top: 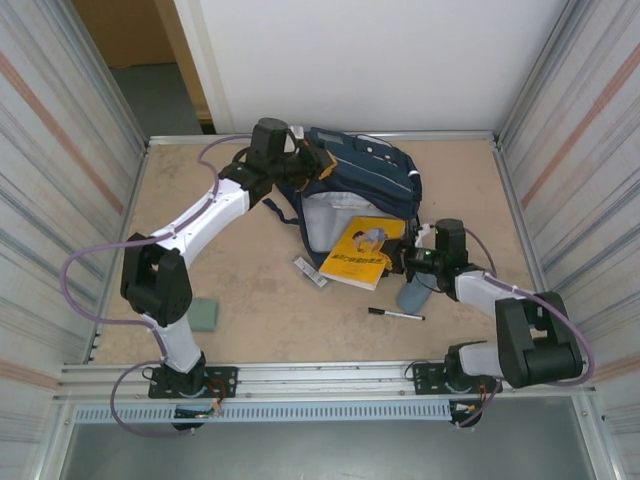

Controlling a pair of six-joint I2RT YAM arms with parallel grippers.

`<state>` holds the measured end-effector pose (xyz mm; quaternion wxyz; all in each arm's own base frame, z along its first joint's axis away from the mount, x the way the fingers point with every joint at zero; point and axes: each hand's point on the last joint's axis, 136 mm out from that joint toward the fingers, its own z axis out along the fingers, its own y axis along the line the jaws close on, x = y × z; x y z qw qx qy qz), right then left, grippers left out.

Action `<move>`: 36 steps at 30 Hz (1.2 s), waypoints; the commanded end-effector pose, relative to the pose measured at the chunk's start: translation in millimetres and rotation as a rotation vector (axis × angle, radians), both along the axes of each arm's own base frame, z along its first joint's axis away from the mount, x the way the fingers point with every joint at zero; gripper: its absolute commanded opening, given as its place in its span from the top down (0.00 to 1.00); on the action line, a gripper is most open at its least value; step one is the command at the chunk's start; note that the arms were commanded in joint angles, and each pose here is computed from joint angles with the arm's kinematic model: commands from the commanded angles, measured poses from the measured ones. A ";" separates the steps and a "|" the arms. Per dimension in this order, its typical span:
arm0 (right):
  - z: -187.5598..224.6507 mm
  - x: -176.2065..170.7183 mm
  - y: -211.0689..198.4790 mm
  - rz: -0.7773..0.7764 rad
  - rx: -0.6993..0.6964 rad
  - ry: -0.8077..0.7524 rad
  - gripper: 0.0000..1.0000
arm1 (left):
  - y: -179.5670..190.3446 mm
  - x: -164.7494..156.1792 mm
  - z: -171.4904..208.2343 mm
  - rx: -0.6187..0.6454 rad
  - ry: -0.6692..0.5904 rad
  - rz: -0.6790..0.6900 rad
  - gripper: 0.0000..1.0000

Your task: Pack the student bag

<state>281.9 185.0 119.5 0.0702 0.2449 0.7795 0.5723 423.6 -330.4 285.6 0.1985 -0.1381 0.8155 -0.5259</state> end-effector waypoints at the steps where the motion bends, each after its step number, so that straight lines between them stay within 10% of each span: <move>1: 49.7 20.6 11.5 0.047 0.064 -0.180 0.95 | -16.3 -14.6 78.8 -0.135 -0.192 -0.098 1.00; 10: 65.6 73.9 -1.4 0.072 0.037 -0.320 0.91 | -5.0 -27.7 56.4 -0.030 -0.214 -0.124 1.00; 24: -26.4 139.3 4.4 0.078 -0.201 -0.321 0.76 | -19.8 -17.7 11.9 -0.071 -0.103 -0.210 1.00; 36: -49.0 118.2 -16.8 0.104 -0.611 -0.325 0.50 | -0.4 -9.2 -4.6 -0.029 -0.082 -0.156 1.00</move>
